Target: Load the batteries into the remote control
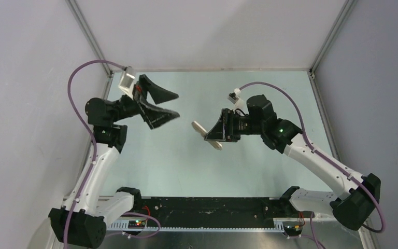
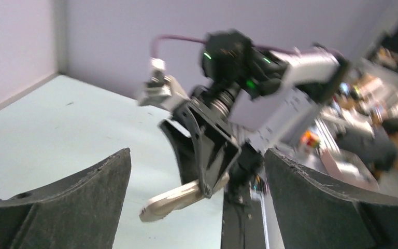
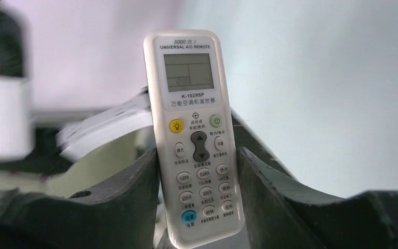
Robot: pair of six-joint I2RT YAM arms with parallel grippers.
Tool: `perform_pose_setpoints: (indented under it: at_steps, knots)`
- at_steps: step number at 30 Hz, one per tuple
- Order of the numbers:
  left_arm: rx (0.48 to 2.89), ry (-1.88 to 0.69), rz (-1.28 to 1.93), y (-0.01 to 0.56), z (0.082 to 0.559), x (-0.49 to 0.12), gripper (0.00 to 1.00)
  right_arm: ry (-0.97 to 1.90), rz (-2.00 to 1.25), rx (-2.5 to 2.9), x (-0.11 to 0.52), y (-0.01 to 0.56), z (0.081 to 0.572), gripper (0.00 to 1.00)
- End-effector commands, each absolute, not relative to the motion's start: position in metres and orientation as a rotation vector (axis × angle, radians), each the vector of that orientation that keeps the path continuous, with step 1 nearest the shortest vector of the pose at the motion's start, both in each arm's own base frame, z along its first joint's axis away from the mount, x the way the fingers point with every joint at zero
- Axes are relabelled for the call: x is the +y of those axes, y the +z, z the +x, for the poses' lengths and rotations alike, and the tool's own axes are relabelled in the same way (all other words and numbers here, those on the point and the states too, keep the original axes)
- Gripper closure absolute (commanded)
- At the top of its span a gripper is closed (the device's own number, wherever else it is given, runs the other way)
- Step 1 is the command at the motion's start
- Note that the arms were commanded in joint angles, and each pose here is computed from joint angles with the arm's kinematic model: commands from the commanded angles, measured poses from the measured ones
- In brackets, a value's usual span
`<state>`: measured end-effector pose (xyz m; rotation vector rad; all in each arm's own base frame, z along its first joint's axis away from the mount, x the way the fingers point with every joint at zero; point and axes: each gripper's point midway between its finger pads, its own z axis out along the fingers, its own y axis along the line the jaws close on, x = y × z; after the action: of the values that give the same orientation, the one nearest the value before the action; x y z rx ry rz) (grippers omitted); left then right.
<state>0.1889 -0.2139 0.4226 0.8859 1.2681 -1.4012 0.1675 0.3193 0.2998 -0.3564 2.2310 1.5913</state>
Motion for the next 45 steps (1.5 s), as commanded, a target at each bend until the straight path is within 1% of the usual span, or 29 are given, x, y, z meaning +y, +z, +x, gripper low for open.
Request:
perform_pose_setpoints:
  at_steps: [1,2,3,5,7,9,13,16,20,22,24,27,30,32,33,34,37,38,40,42,45]
  knots:
    - [1.368,-1.363,0.371,0.428,0.256,-0.181,0.00,0.844,-0.051,2.426,0.252,0.222,0.221,0.76]
    - [1.389,-1.353,0.280,0.420,0.269,-0.174,0.00,0.757,-0.029,2.447,0.245,0.210,0.227,0.77]
    - [1.403,-1.352,0.218,0.415,0.275,-0.168,0.00,0.598,0.029,2.445,0.227,0.195,0.239,0.77]
    - [1.426,-1.323,0.096,0.401,0.287,-0.155,0.00,0.427,0.094,2.442,0.208,0.176,0.252,0.77]
    - [1.542,-1.255,-0.127,0.371,0.308,-0.133,0.00,0.307,0.149,2.438,0.195,0.159,0.262,0.78]
    - [1.720,-1.190,-0.315,0.325,0.319,-0.117,0.00,0.223,0.178,2.448,0.188,0.142,0.268,0.83]
    - [1.854,-1.130,-0.467,0.277,0.317,-0.103,0.00,0.035,0.218,2.502,0.176,0.097,0.275,0.88]
    - [1.905,-1.105,-0.462,0.259,0.310,-0.102,0.00,-0.105,0.254,2.479,0.163,0.077,0.280,0.92]
    - [1.944,-1.126,-0.481,0.241,0.299,-0.106,0.00,-0.212,0.244,2.455,0.164,0.060,0.275,0.92]
    - [1.959,-1.122,-0.487,0.233,0.293,-0.106,0.00,-0.245,0.244,2.464,0.163,0.051,0.272,0.90]
    - [1.976,-1.114,-0.494,0.224,0.286,-0.106,0.00,-0.275,0.243,2.487,0.163,0.040,0.268,0.85]
    - [1.985,-1.108,-0.481,0.221,0.278,-0.107,0.00,-0.291,0.244,2.533,0.165,0.024,0.262,0.70]
    - [2.000,-1.107,-0.480,0.214,0.268,-0.108,0.00,-0.270,0.250,2.570,0.170,0.016,0.257,0.62]
    - [2.012,-1.105,-0.485,0.207,0.263,-0.108,0.00,-0.238,0.255,2.570,0.176,0.021,0.254,0.53]
    - [2.016,-1.104,-0.485,0.205,0.261,-0.108,0.00,-0.228,0.248,2.569,0.178,0.023,0.252,0.47]
    - [2.025,-1.103,-0.489,0.200,0.258,-0.108,0.00,-0.200,0.253,2.555,0.181,0.030,0.252,0.40]
    - [2.044,-1.100,-0.478,0.193,0.251,-0.109,0.00,-0.119,0.260,2.517,0.186,0.056,0.250,0.28]
    - [2.051,-1.088,-0.457,0.192,0.250,-0.109,0.00,-0.102,0.261,2.514,0.186,0.061,0.248,0.22]
    - [2.076,-1.053,-0.439,0.190,0.246,-0.107,0.00,-0.047,0.275,2.482,0.184,0.083,0.246,0.16]
    - [2.094,-1.014,-0.415,0.190,0.242,-0.104,0.00,-0.013,0.295,2.441,0.177,0.104,0.241,0.12]
    - [2.081,-0.953,-0.393,0.193,0.237,-0.099,0.00,0.039,0.356,2.351,0.156,0.144,0.230,0.09]
